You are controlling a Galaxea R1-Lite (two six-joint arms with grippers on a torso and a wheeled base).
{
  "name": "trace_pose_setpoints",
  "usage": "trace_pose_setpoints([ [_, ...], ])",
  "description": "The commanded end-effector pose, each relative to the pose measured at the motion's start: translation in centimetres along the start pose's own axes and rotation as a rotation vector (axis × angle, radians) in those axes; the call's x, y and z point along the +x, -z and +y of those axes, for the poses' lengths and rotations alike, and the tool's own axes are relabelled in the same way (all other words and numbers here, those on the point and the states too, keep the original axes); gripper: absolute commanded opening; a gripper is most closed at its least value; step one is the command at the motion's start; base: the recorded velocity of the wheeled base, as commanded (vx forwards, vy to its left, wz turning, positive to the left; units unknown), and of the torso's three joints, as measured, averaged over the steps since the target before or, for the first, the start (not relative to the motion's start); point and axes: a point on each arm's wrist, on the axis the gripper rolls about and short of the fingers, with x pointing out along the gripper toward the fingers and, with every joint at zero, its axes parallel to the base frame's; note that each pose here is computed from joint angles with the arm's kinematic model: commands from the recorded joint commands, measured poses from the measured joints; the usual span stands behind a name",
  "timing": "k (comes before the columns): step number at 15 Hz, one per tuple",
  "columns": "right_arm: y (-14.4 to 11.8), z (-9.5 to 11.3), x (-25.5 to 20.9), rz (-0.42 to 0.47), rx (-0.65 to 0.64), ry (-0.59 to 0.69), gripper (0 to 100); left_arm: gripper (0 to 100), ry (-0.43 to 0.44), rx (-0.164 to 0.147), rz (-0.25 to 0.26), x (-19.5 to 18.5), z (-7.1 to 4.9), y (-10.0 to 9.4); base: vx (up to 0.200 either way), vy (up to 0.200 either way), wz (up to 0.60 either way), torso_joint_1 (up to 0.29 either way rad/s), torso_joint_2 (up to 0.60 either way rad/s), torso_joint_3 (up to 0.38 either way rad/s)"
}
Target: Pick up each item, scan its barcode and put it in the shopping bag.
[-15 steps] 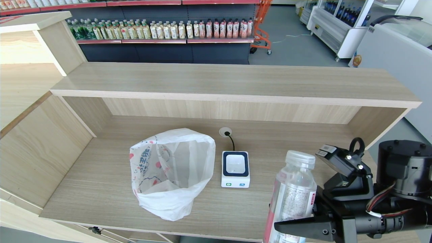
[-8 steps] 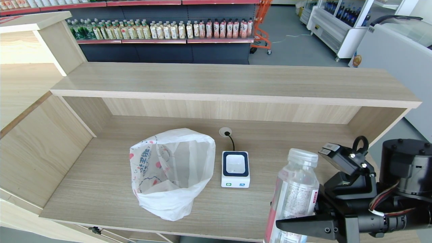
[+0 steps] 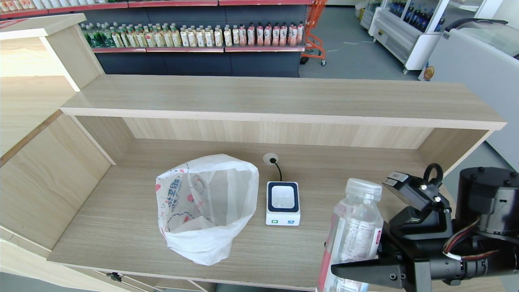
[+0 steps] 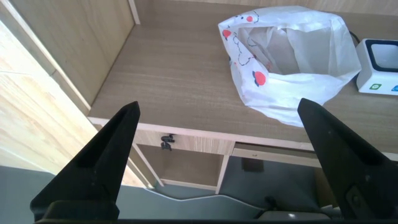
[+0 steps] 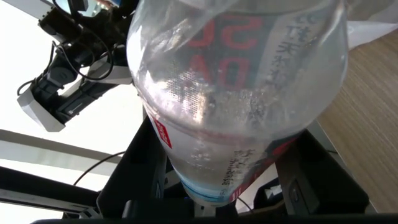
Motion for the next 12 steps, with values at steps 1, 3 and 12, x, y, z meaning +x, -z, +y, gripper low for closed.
trace_pose_setpoints([
  [1,0.1,-0.1,0.1,0.005,0.005,-0.001,0,100,0.0,0.0,-0.001,0.0,0.0,0.0,0.0,0.0,0.0,0.0,0.0,0.0],
  [3,0.1,-0.1,0.2,0.007,0.004,-0.004,0,100,0.0,0.0,-0.001,0.0,0.0,0.0,0.0,0.0,0.0,0.0,0.0,0.0],
  [12,-0.3,-1.3,-1.2,-0.048,-0.016,0.209,0,100,0.0,0.0,-0.001,0.0,0.0,0.0,0.0,0.0,0.0,0.0,0.0,0.0],
])
